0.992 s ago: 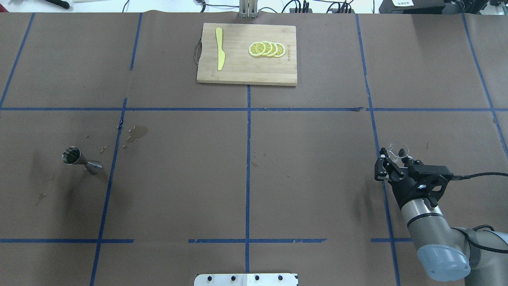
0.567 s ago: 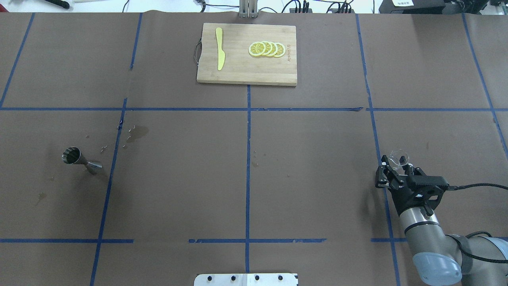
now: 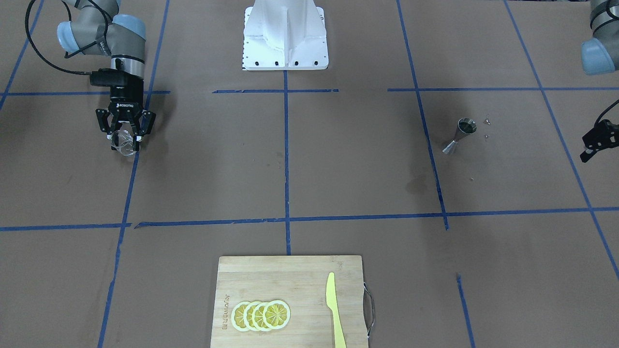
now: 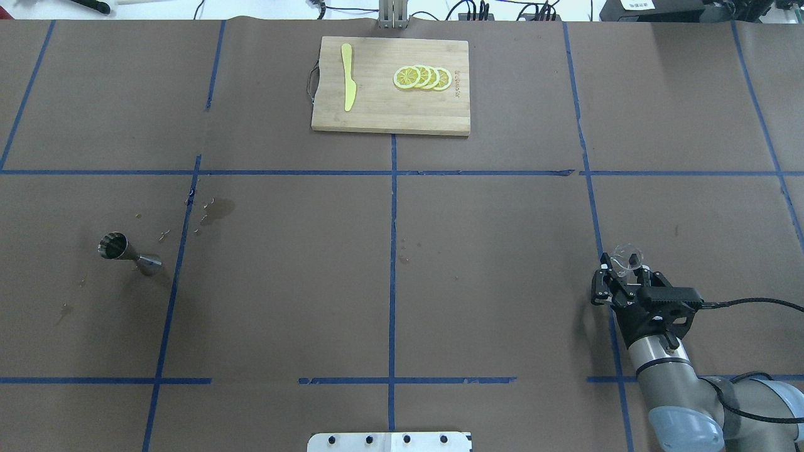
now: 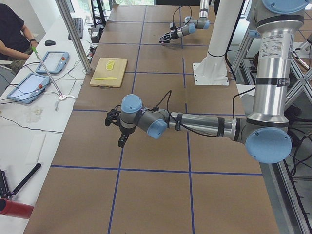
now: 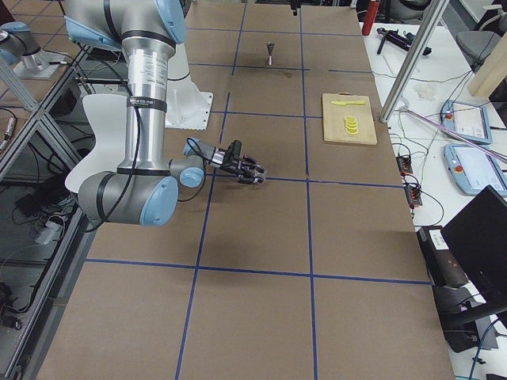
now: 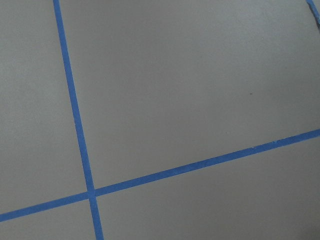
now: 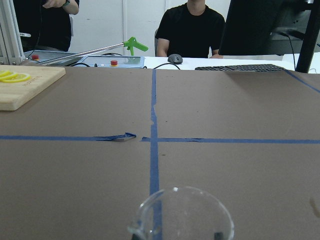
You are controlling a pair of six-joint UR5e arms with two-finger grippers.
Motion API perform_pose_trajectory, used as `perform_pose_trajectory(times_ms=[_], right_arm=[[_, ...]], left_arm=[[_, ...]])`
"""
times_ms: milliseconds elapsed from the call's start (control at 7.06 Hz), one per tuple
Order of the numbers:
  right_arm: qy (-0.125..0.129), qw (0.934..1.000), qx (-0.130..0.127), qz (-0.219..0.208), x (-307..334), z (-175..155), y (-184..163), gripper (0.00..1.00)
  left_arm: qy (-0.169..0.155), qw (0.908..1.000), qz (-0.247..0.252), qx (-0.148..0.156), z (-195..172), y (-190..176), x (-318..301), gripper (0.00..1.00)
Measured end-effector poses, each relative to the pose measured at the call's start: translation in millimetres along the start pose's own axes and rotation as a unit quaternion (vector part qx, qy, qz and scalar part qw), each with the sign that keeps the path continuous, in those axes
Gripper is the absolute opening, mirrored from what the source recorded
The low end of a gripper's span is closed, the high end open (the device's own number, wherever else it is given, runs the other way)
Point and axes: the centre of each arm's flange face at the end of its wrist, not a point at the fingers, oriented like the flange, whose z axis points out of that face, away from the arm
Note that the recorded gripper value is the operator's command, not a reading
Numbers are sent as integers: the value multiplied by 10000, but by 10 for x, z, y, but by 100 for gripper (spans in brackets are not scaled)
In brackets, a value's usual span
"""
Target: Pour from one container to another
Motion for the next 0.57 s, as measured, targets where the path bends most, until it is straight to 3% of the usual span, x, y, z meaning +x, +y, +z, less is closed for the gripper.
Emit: perform_pose_trajectory(times_ms=[283,425,567], right_arm=[[16,10000,-20,-58,32,10,59,27],[-1,10000,-25,-44,40,7,72,45],[-48,10000,-19,35,49,2,66,55]], left_arm=[[-6,10000,-11,19,-14,-3,9,100],[-9,10000,-11,23,-15,-3,10,100],[-11,10000,-9,30,-17,-4,11,100]])
